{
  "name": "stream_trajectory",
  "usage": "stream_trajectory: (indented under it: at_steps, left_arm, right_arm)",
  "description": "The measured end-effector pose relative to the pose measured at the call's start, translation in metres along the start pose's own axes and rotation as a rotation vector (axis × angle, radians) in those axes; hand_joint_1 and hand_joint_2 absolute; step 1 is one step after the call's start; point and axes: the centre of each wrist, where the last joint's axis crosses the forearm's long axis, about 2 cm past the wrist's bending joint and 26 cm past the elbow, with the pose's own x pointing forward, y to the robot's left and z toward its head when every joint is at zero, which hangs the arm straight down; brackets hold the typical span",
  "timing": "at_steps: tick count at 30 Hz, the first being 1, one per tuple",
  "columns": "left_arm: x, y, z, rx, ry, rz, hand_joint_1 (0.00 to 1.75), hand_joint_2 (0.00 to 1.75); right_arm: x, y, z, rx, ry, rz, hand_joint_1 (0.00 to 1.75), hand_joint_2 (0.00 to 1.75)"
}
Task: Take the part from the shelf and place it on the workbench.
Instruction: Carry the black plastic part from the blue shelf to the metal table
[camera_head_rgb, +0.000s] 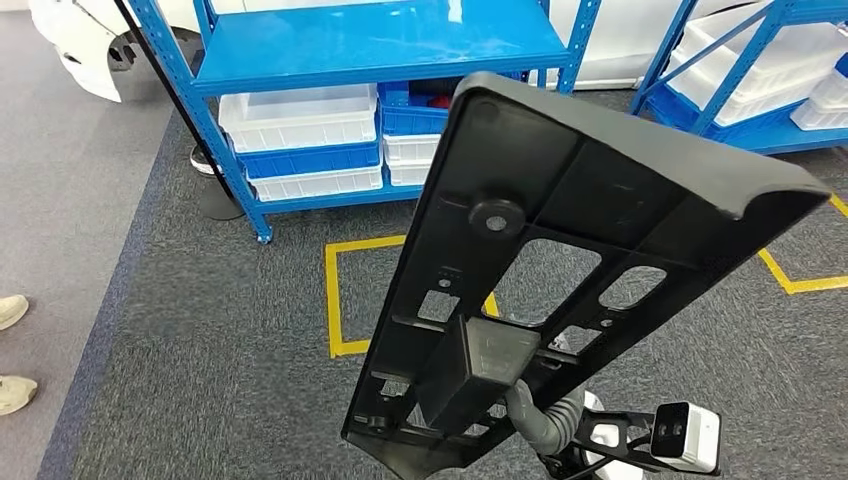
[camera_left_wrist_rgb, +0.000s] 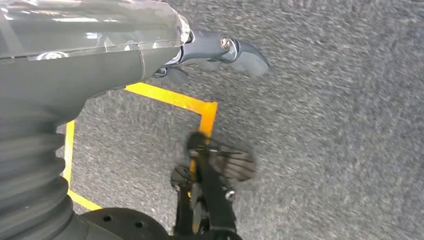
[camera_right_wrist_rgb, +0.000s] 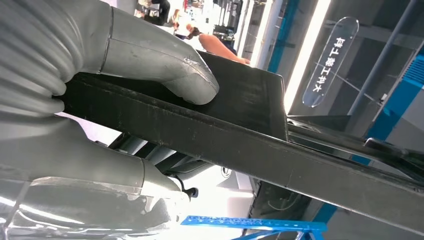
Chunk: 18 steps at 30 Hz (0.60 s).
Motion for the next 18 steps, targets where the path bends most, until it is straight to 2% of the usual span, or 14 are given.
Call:
stream_trajectory:
  at_steps: [18]
  left_arm:
    - [0.003, -0.003, -0.001, -0.011, 0.001, 0.008, 0.0, 1.75]
  right_arm:
    - [-0.001, 0.001, 0.012, -0.069, 0.053, 0.029, 1.75, 1.75]
